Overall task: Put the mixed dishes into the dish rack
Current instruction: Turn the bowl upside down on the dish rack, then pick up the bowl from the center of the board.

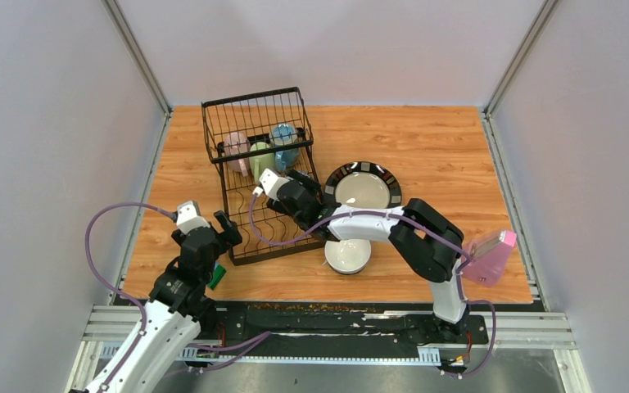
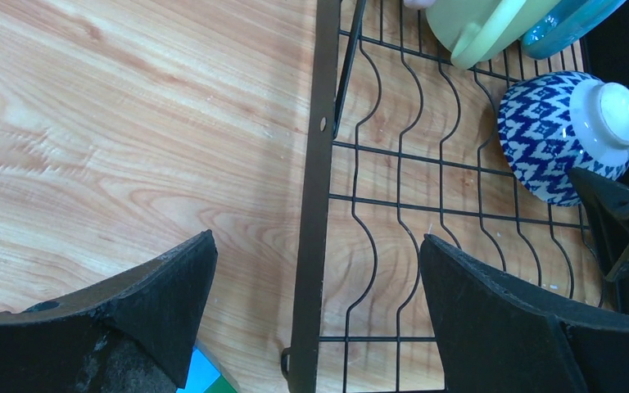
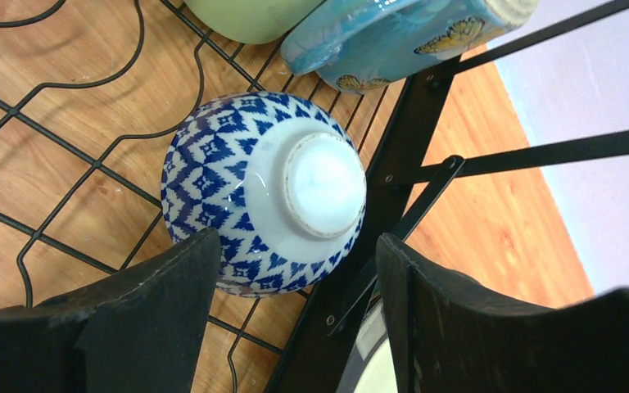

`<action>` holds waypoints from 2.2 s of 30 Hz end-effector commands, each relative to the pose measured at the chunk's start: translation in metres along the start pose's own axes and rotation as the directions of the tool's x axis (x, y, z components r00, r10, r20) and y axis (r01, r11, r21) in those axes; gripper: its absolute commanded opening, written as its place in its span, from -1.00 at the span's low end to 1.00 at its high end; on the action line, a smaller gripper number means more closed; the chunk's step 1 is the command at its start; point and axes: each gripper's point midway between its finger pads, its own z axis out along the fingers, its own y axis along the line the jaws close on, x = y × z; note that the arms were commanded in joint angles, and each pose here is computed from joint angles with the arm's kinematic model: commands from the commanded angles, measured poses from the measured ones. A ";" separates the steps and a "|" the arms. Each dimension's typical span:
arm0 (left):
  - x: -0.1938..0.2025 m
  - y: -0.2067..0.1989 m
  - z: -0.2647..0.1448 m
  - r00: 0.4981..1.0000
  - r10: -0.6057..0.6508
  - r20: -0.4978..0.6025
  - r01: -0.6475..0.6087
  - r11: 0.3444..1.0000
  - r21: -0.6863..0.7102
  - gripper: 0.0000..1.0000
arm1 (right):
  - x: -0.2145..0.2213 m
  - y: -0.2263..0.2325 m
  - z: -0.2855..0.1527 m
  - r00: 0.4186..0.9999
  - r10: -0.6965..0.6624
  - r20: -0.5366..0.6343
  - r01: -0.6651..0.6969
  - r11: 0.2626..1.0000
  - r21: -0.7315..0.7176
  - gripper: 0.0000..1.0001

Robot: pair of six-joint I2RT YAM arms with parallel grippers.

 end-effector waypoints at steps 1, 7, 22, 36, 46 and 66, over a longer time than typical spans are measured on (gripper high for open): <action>-0.014 -0.009 -0.001 0.999 -0.014 0.038 0.013 1.000 0.027 1.00 | -0.016 -0.017 -0.004 0.986 0.167 0.023 -0.167 0.986 0.028 0.38; -0.017 -0.012 -0.002 0.999 -0.018 0.039 0.016 0.999 0.034 1.00 | -0.006 -0.025 0.000 0.971 0.237 -0.017 -0.235 0.970 0.066 0.26; -0.033 -0.044 -0.008 0.998 0.042 0.038 -0.048 0.984 0.172 1.00 | -0.036 -0.032 -0.047 0.894 0.437 0.100 -0.430 0.899 -0.087 0.23; -0.035 -0.086 -0.010 0.991 0.129 0.020 -0.128 0.926 0.354 1.00 | -0.033 -0.062 -0.117 0.739 0.638 0.217 -0.622 0.769 -0.145 0.30; -0.025 -0.131 -0.023 0.983 0.184 -0.013 -0.142 0.804 0.577 0.96 | 0.000 -0.084 -0.154 0.578 0.777 0.251 -0.783 0.614 -0.099 0.43; -0.077 -0.118 -0.035 0.997 0.071 0.007 -0.067 0.903 0.424 1.00 | 0.089 -0.133 -0.208 0.223 0.964 0.144 -0.958 0.190 0.216 0.80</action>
